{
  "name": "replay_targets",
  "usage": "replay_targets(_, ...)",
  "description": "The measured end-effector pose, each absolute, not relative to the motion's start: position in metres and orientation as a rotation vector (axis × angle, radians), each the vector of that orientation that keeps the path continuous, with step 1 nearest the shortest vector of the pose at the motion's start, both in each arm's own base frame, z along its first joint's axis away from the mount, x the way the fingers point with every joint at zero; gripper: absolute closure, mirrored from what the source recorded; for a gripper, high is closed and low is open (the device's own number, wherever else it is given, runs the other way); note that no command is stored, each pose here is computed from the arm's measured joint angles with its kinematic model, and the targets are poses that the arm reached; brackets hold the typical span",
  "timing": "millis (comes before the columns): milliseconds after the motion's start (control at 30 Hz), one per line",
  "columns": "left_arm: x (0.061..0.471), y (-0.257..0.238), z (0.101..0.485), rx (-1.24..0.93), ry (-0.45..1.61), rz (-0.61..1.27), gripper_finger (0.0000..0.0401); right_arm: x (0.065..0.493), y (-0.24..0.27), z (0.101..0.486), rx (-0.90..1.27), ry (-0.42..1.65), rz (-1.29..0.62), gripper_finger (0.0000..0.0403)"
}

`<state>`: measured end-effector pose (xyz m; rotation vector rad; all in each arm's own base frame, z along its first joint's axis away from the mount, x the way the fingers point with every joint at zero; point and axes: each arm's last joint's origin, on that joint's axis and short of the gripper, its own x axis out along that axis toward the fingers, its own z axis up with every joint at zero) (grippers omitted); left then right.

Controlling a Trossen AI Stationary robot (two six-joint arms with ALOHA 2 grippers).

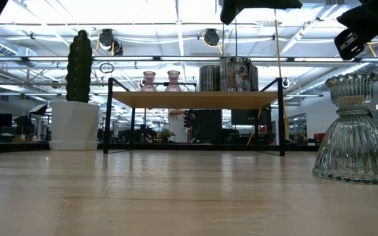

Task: Pick & Place candle stick holders
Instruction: Put the green glass candle holder on the shelf

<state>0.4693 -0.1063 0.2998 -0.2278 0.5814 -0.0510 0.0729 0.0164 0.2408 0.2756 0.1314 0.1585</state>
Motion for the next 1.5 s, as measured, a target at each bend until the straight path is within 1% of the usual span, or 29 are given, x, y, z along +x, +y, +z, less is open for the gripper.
replay_targets(167, 0.47, -0.112, 0.295, -0.217, 0.597, -0.061, 0.0205, 0.072, 0.016, 0.238, 0.281, 0.105, 0.162, 0.0403)
replay_targets(333, 0.477, -0.125, 0.266, -0.224, 0.672, -0.068, 0.0205, 0.072, 0.016, 0.238, 0.285, 0.098, 0.162, 0.0403)
replay_targets(533, 0.482, -0.137, 0.248, -0.302, 0.693, -0.049, 0.0205, 0.072, 0.016, 0.238, 0.291, 0.096, 0.165, 0.0403)
replay_targets(933, 0.488, -0.129, 0.233, -0.38, 0.713, 0.02, 0.0205, 0.072, 0.016, 0.238, 0.317, 0.095, 0.165, 0.0403)
replay_targets(1500, 0.494, -0.131, 0.213, -0.43, 0.751, 0.036, 0.0206, 0.072, 0.016, 0.238, 0.317, 0.098, 0.165, 0.0403)
